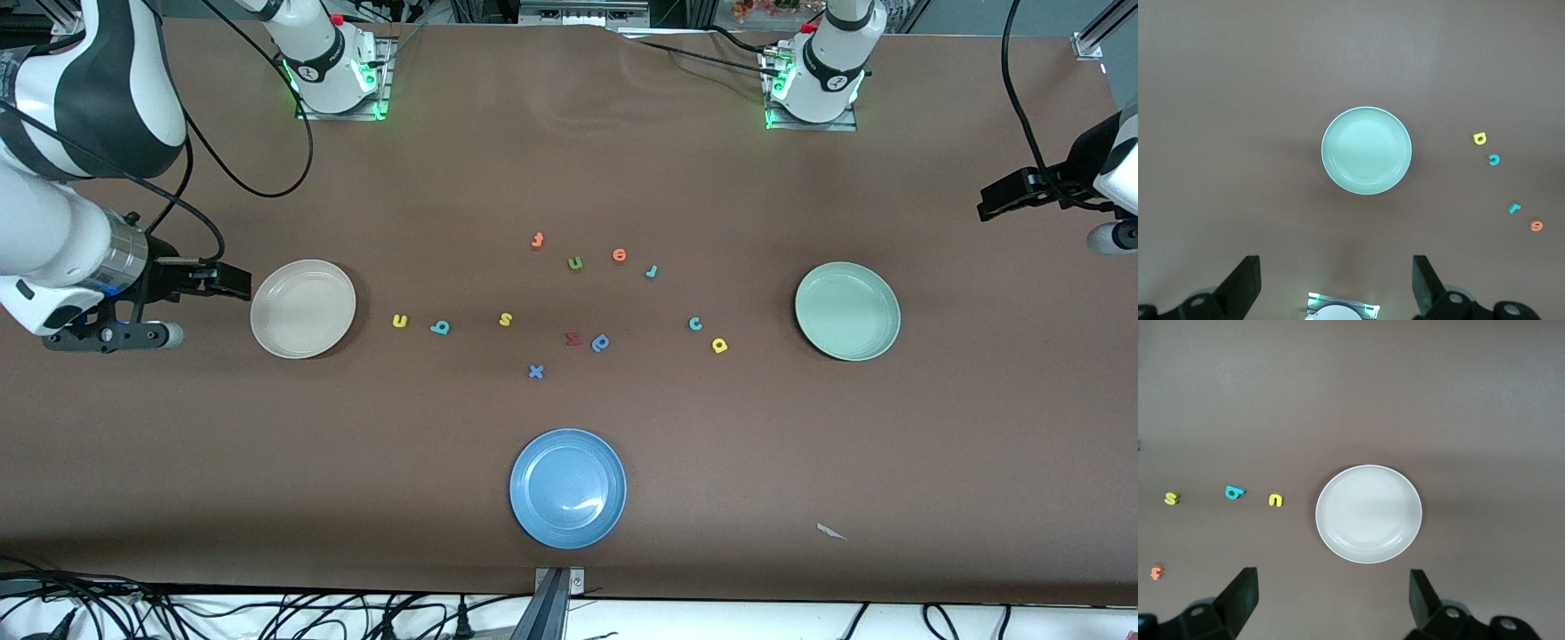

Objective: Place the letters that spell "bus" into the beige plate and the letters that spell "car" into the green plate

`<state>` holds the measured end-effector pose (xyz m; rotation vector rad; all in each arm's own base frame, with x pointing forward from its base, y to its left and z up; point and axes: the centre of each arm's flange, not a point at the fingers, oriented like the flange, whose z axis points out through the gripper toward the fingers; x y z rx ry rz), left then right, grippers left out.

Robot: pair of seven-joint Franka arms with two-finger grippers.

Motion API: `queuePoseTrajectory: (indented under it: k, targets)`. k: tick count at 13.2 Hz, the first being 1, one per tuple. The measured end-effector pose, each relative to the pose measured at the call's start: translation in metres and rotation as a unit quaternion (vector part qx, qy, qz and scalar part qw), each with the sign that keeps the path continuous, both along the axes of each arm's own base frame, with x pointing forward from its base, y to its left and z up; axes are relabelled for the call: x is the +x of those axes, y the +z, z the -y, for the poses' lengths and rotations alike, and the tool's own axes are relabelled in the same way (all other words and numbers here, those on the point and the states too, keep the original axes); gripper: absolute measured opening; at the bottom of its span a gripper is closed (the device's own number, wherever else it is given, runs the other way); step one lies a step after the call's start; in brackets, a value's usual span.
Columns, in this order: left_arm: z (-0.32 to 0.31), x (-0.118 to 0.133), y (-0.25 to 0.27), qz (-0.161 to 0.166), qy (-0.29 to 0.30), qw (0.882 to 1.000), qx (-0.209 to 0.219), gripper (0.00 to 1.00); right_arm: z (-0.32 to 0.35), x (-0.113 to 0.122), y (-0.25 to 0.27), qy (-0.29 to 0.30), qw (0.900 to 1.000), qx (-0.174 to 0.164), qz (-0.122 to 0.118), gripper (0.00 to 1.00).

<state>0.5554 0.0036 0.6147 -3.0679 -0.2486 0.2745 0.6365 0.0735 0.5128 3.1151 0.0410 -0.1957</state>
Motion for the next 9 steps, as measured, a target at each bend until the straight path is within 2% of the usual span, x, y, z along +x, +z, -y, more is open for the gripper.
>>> queuePoseTrajectory:
  k: [3, 6, 9]
  targets:
    - [0.010, -0.005, 0.000, -0.016, -0.006, 1.000, -0.013, 1.00, -0.018, -0.003, -0.002, -0.023, 1.000, 0.001, -0.002, 1.00]
    - [0.014, -0.007, -0.003, -0.026, -0.008, 0.999, -0.029, 1.00, -0.068, -0.013, -0.009, -0.054, 0.999, -0.002, -0.007, 1.00]
    - [0.014, -0.010, -0.034, -0.065, -0.007, 0.997, -0.029, 1.00, -0.115, -0.017, -0.042, -0.073, 0.997, -0.007, -0.003, 1.00]
